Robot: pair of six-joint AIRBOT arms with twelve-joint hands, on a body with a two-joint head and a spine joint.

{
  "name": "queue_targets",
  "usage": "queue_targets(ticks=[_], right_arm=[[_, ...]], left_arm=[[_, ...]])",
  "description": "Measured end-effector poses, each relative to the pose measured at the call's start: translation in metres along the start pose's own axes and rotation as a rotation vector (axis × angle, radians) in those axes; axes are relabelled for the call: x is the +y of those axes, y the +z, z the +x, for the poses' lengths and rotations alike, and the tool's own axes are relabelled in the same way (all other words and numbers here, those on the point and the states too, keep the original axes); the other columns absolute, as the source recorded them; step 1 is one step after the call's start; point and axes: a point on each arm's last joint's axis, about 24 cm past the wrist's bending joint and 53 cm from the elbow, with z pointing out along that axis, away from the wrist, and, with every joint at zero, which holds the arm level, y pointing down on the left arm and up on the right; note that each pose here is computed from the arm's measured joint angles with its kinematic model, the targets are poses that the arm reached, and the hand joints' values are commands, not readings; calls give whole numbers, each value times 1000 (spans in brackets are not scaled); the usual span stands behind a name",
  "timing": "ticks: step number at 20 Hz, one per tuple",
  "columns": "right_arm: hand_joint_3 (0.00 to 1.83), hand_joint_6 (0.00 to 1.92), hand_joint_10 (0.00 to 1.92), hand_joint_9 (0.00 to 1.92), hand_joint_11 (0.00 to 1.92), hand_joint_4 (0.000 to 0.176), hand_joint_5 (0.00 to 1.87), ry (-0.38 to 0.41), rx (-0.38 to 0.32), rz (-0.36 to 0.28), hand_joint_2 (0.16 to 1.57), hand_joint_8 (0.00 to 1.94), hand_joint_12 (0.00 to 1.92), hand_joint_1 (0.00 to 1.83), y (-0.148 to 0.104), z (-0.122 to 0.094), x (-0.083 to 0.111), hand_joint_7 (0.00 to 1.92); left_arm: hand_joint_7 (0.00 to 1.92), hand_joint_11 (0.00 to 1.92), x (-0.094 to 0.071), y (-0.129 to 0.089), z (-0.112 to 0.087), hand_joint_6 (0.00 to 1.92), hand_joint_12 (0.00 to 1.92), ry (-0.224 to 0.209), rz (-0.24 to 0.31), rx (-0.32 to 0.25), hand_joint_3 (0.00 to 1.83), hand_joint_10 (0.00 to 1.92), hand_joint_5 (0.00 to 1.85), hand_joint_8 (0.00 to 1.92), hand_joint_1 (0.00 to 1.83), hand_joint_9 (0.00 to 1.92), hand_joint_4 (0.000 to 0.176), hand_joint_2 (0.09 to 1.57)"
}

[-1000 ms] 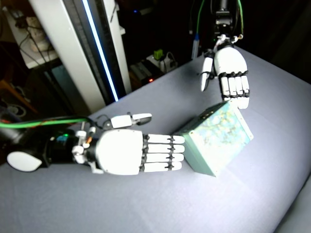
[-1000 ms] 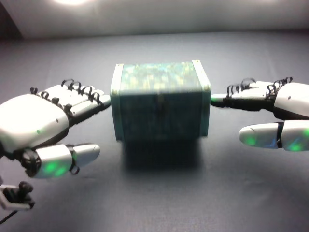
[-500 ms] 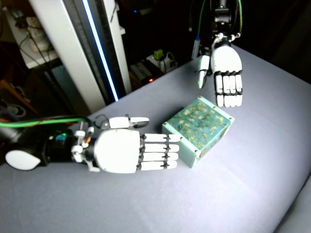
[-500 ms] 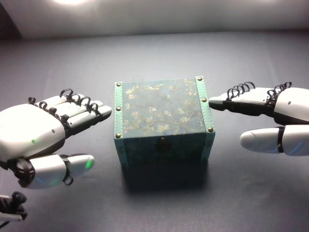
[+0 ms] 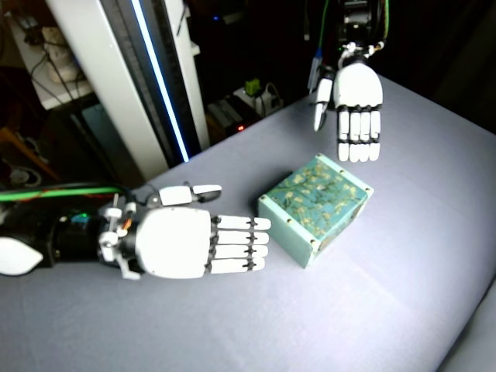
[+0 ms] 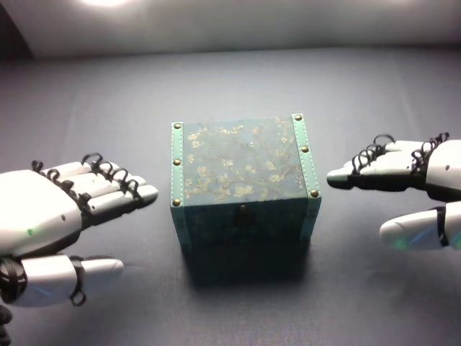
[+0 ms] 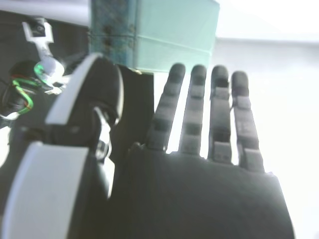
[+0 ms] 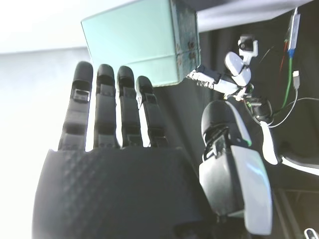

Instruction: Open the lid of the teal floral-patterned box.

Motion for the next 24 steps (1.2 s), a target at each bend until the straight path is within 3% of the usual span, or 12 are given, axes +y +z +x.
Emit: queue_targets(ticks=[1, 3, 4, 6, 8, 13, 16, 19, 24], right_arm=[[5, 1, 6, 288, 78, 34, 161, -8, 25, 0, 1338, 2, 391, 0, 0, 6, 0, 247], [1, 0, 1, 280, 110, 20, 169, -17, 41, 6, 1354, 1, 212, 0, 0, 10, -1, 246], [6, 0, 0, 276, 146, 0, 169, -16, 40, 6, 1363, 0, 208, 0, 0, 10, -2, 247], [5, 10, 4, 287, 210, 0, 197, -15, 39, 7, 1364, 7, 237, 0, 0, 9, -2, 267], [2, 3, 3, 278, 115, 0, 211, -17, 44, 6, 1372, 6, 493, 0, 0, 11, -2, 257], [0, 0, 1, 265, 4, 0, 160, -10, 31, -27, 1388, 0, 797, 0, 4, 8, 7, 215], [0, 6, 2, 217, 0, 0, 136, 2, 9, -61, 1355, 7, 734, 0, 7, 4, 15, 167], [8, 1, 4, 223, 0, 0, 135, 15, -23, -72, 1423, 2, 691, 0, 8, -3, 18, 167], [1, 0, 1, 219, 67, 0, 202, 27, -100, -113, 1426, 3, 453, 0, 6, -21, 27, 201]], left_arm=[[90, 75, -1, 0, 2, 2, 147, 5, 3, 10, 0, 4, 84, 3, 90, 109, 0, 1482], [95, 74, -1, 0, 5, 6, 130, -1, 2, 20, 2, 2, 76, 3, 31, 110, 0, 1481], [77, 52, -3, 2, 7, 2, 113, -1, 9, 32, 3, 0, 68, 1, 6, 84, 0, 1485], [59, 35, -7, 8, 12, 2, 97, -2, 27, 42, 0, 3, 62, 2, 22, 66, 0, 1483], [28, 21, -10, 12, 13, 0, 85, -1, 37, 45, 0, 0, 8, 0, 0, 40, 0, 1483], [19, 48, -9, 12, -1, 3, 91, -22, 42, -2, 2, 9, 7, 6, 0, 51, 0, 1488], [27, 39, -6, 11, -14, 0, 92, -39, 39, -53, 3, 11, 0, 5, 31, 77, 0, 1503], [80, 62, -7, 11, -21, 8, 125, -44, 42, -79, 0, 16, 35, 13, 16, 127, 0, 1490], [118, 0, -10, 9, -38, 1, 318, -43, 56, -150, 0, 4, 55, 1, 11, 164, 0, 1470]])
